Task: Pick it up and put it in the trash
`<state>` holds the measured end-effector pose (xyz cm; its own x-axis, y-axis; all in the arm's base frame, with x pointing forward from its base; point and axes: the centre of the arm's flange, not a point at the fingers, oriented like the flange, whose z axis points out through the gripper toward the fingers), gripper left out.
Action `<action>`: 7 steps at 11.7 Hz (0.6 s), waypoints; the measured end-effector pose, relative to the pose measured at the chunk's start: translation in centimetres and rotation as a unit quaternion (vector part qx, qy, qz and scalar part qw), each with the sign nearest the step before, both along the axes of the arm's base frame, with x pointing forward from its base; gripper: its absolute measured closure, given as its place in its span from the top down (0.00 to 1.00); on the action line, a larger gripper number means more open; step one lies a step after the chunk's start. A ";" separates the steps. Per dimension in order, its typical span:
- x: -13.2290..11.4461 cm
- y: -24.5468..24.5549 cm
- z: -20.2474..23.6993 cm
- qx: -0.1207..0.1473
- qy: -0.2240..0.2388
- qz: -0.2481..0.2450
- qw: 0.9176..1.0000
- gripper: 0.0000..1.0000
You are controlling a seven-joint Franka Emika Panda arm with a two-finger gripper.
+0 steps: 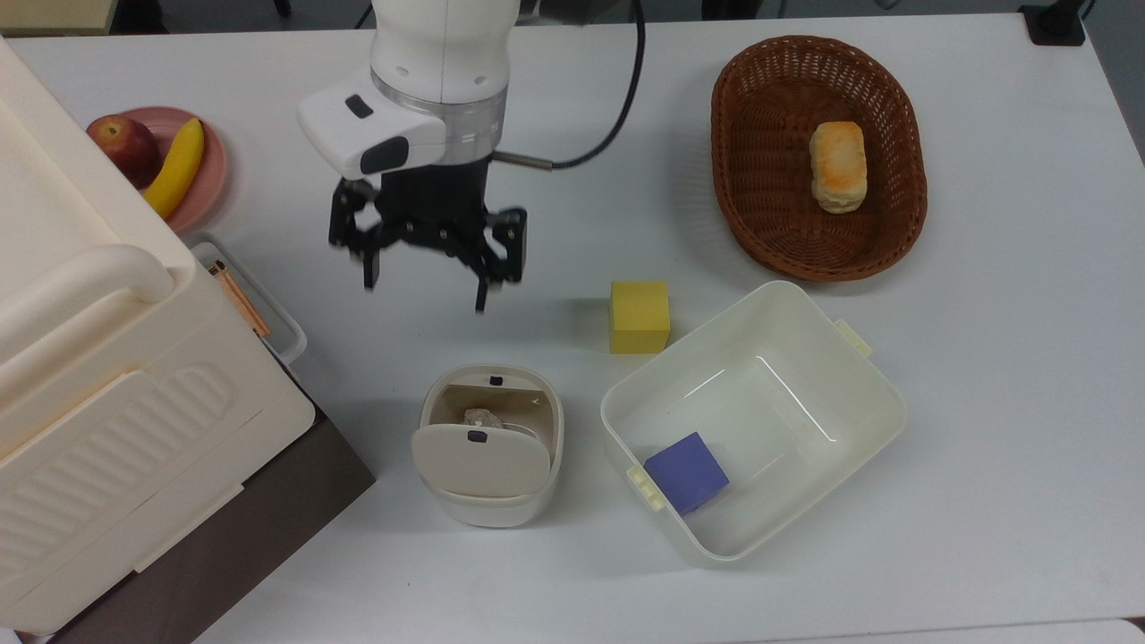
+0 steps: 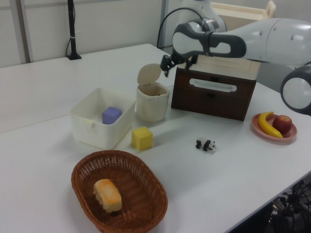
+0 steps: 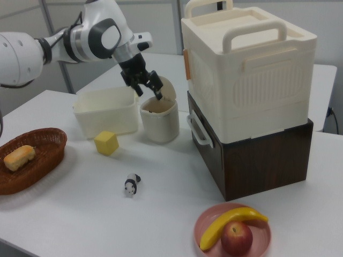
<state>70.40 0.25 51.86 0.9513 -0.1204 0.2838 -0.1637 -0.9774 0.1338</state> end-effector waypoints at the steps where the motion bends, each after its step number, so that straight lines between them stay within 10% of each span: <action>1: -1.3 -0.1 0.0 -0.001 0.046 -0.008 0.999 1.00; 7: -6.4 -0.4 1.8 0.059 0.174 0.005 0.983 1.00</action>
<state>64.00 -0.12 53.69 0.9896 -0.1231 -0.0738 -0.1183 -0.9908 0.0662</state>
